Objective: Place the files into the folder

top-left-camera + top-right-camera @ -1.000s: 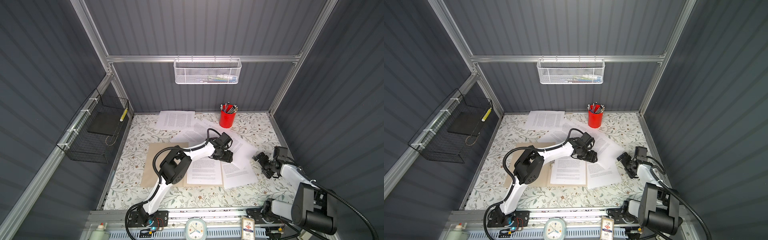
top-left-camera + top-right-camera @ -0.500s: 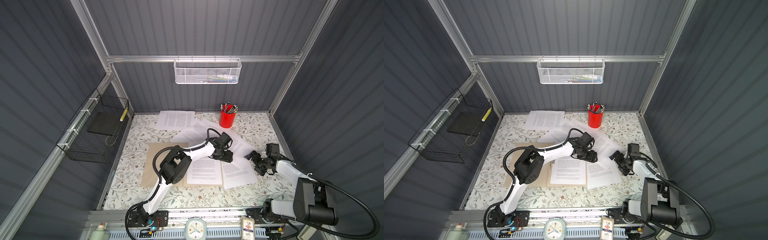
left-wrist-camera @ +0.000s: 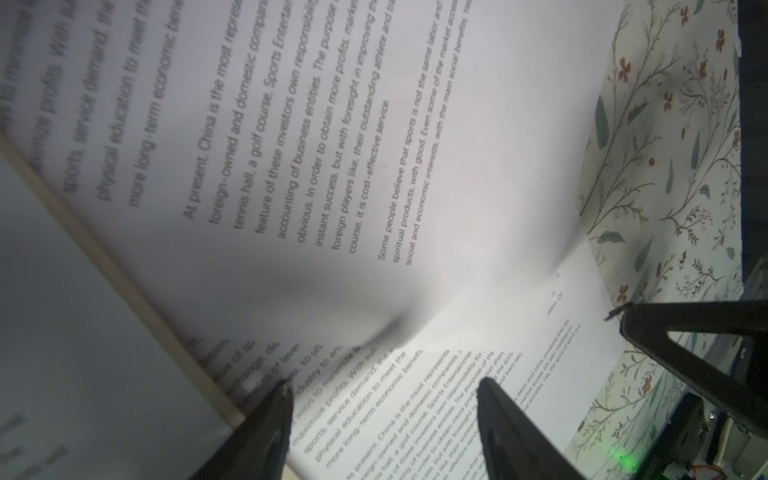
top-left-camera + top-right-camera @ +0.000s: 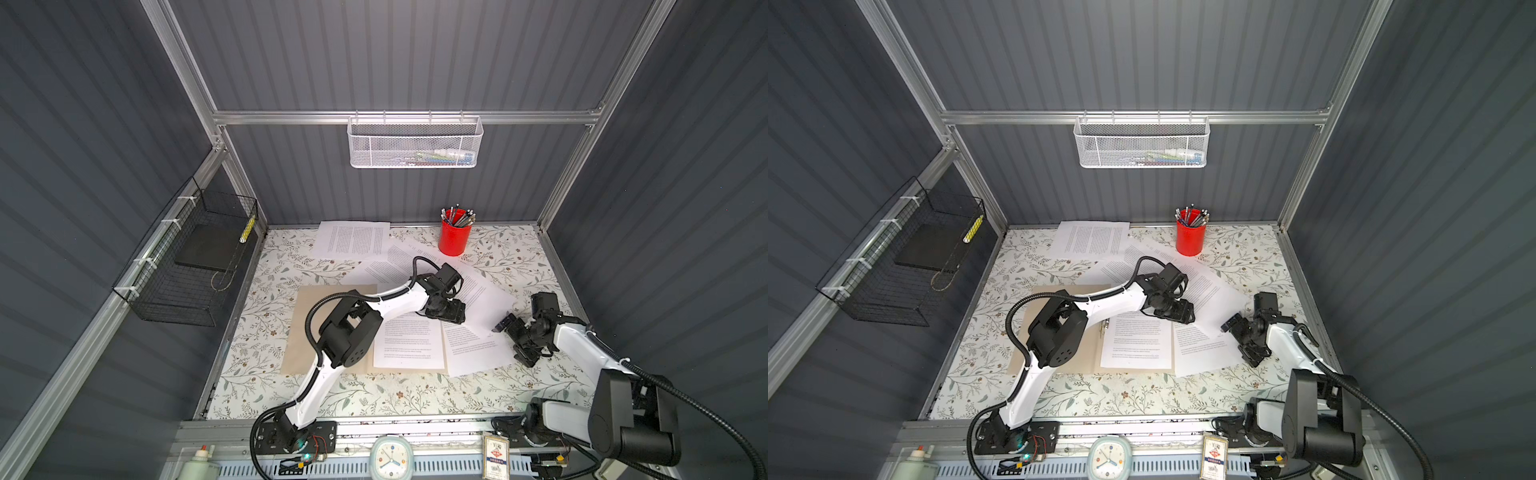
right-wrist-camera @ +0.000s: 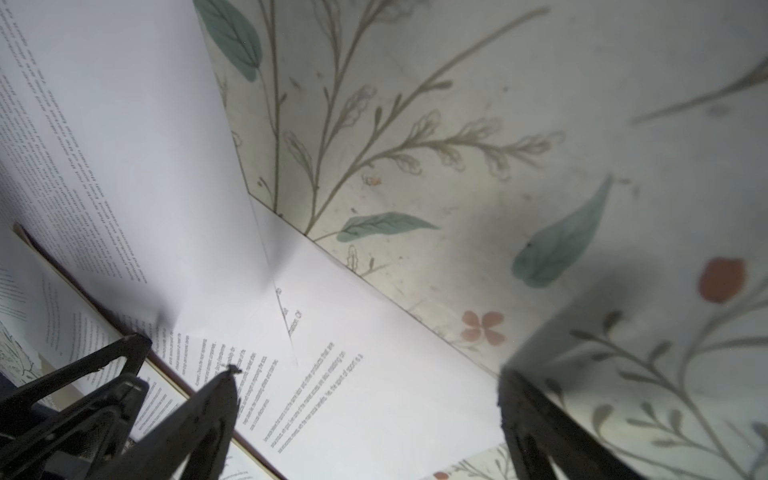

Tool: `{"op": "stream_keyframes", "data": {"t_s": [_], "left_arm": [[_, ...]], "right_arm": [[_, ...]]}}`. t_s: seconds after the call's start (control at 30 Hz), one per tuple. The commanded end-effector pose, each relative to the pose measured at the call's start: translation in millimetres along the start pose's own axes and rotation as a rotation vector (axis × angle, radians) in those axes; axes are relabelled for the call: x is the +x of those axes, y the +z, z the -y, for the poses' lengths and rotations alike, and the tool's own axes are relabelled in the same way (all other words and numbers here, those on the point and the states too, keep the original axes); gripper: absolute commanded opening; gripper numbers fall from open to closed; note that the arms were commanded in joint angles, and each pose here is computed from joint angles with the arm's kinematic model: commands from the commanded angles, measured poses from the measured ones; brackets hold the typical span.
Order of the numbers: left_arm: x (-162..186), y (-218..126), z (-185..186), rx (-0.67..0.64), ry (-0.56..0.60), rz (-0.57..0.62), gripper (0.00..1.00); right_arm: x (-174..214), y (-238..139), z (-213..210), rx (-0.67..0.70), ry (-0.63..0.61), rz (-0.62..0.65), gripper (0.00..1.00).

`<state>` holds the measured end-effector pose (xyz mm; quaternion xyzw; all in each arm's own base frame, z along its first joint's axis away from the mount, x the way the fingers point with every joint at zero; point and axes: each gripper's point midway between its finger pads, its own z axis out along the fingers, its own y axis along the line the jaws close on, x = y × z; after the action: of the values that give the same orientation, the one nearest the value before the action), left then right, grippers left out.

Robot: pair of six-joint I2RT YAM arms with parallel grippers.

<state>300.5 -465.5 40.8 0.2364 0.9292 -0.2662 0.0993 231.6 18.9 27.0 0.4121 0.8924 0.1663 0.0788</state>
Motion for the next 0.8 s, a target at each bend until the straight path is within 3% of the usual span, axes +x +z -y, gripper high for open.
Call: {"op": "stream_keyframes", "data": {"t_s": [0.0, 0.23, 0.43, 0.6, 0.77], "left_arm": [[36, 27, -30, -0.060, -0.055, -0.119, 0.71], [37, 27, -30, -0.053, -0.058, -0.122, 0.71], [37, 29, -28, -0.046, -0.059, -0.125, 0.71], [37, 28, -28, -0.044, -0.059, -0.127, 0.71], [38, 27, -29, -0.050, -0.058, -0.129, 0.71]], "right_arm": [[36, 15, 32, 0.127, 0.059, -0.137, 0.99], [32, 23, 13, 0.063, -0.002, -0.157, 0.99], [30, 21, -32, -0.148, -0.138, -0.169, 0.99], [29, 0, -94, -0.482, -0.339, -0.154, 0.99], [16, -18, -108, -0.515, -0.433, -0.080, 0.99]]}}
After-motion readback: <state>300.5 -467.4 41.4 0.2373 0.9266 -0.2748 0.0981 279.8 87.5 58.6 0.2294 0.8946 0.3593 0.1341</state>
